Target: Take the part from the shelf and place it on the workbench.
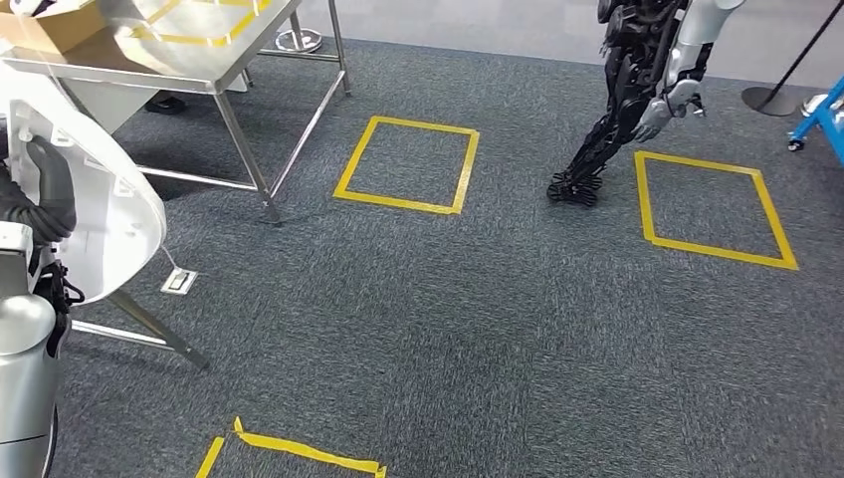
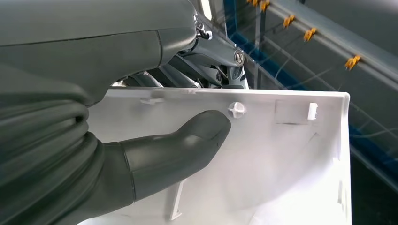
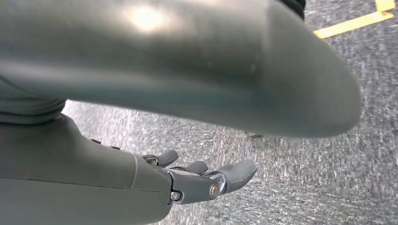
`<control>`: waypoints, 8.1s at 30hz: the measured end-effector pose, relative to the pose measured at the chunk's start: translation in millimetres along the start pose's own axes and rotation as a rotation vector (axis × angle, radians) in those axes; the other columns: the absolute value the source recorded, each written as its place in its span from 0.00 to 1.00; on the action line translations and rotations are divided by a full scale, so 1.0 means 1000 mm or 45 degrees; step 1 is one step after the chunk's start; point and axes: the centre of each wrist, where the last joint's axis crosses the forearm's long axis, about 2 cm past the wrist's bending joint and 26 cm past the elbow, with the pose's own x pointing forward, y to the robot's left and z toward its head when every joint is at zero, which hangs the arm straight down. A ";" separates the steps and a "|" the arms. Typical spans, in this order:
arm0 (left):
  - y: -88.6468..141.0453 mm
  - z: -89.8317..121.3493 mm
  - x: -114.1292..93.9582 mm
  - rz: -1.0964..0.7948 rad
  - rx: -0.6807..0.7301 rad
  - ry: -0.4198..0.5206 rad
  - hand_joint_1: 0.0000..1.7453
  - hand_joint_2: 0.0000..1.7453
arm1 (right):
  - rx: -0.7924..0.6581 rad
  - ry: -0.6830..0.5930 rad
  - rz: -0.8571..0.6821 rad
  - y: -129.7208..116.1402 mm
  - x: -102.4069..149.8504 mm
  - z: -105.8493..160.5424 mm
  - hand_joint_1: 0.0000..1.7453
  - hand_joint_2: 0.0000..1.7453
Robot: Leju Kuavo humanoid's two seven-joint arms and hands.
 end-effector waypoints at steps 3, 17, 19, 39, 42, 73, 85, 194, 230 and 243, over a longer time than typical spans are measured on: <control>-0.002 0.004 0.000 0.001 -0.006 0.014 1.00 1.00 | 0.001 0.006 0.003 0.000 -0.002 0.000 0.00 0.00; 0.004 0.005 0.006 -0.023 -0.006 -0.006 1.00 1.00 | 0.014 0.006 0.004 0.003 -0.001 0.000 0.00 0.00; 0.003 0.006 0.007 -0.025 -0.011 0.003 1.00 1.00 | 0.014 0.009 0.004 0.003 -0.001 0.000 0.00 0.00; 0.012 0.009 0.008 -0.055 0.004 0.013 1.00 1.00 | 0.014 0.027 0.027 0.005 -0.001 0.000 0.00 0.00; 0.013 0.009 0.007 -0.056 0.008 0.012 1.00 1.00 | 0.016 0.023 0.030 0.005 0.001 0.000 0.00 0.00; 0.009 0.000 -0.002 -0.035 0.018 0.021 1.00 1.00 | 0.016 0.036 0.015 0.006 0.001 0.000 0.00 0.00; -0.002 -0.004 0.000 0.001 0.023 0.045 1.00 1.00 | 0.008 0.023 -0.017 0.005 -0.001 0.000 0.00 0.00; -0.011 0.008 -0.016 -0.074 -0.105 0.237 1.00 1.00 | 0.026 0.004 -0.065 0.004 -0.008 0.001 0.00 0.00; -0.054 0.023 -0.087 -0.663 -0.466 0.726 1.00 1.00 | 0.020 0.001 0.018 0.005 0.000 0.000 0.00 0.00; -0.080 0.025 -0.080 -0.750 -0.564 0.739 1.00 1.00 | 0.030 -0.009 0.078 0.005 0.001 0.000 0.00 0.00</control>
